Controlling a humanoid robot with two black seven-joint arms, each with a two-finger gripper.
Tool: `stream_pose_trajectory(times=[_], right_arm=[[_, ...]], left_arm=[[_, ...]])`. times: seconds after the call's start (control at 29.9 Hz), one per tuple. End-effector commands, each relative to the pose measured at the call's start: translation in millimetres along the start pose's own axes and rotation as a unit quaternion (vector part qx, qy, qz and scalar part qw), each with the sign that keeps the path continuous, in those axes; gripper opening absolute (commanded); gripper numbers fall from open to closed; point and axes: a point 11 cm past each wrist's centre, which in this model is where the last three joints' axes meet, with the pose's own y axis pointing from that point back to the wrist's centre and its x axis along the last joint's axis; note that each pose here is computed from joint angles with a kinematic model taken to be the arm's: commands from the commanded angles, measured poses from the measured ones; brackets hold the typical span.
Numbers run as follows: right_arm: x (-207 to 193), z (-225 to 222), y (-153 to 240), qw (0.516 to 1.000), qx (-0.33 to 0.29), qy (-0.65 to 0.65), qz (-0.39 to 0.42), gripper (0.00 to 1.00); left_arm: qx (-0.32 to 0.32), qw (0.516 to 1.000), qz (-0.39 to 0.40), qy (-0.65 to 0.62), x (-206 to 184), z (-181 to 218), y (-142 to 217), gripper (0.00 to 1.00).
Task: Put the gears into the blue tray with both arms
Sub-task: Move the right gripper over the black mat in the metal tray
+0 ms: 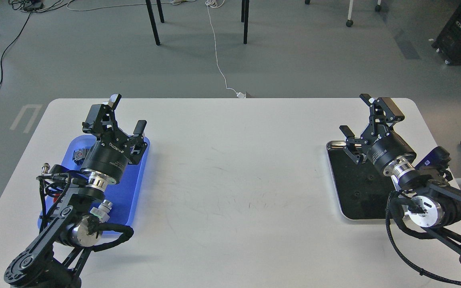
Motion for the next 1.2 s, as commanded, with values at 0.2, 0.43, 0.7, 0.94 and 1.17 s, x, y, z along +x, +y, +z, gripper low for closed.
stream_pose_trajectory(times=[0.2, 0.43, 0.7, 0.94, 1.17], right_arm=[[1, -4, -1, 1.000, 0.003, 0.004, -0.001, 0.99], [10, -32, 6, 0.995, 0.006, 0.090, -0.048, 0.99], [11, -84, 31, 0.884, -0.053, 0.411, -0.216, 0.99], [9, -109, 32, 0.692, -0.112, 0.637, -0.320, 0.99], [9, -78, 34, 0.535, -0.197, 0.710, -0.414, 0.96]], left_arm=[[-0.002, 1.000, -0.002, 0.006, 0, 1, 0, 0.98], [-0.016, 1.000, -0.006, 0.007, -3, 3, -1, 0.98], [-0.017, 1.000, -0.007, 0.008, -5, 3, 1, 0.98], [-0.024, 0.999, -0.016, 0.013, -12, 7, 0, 0.98], [-0.021, 1.000, -0.013, 0.013, -11, 5, 5, 0.98]])
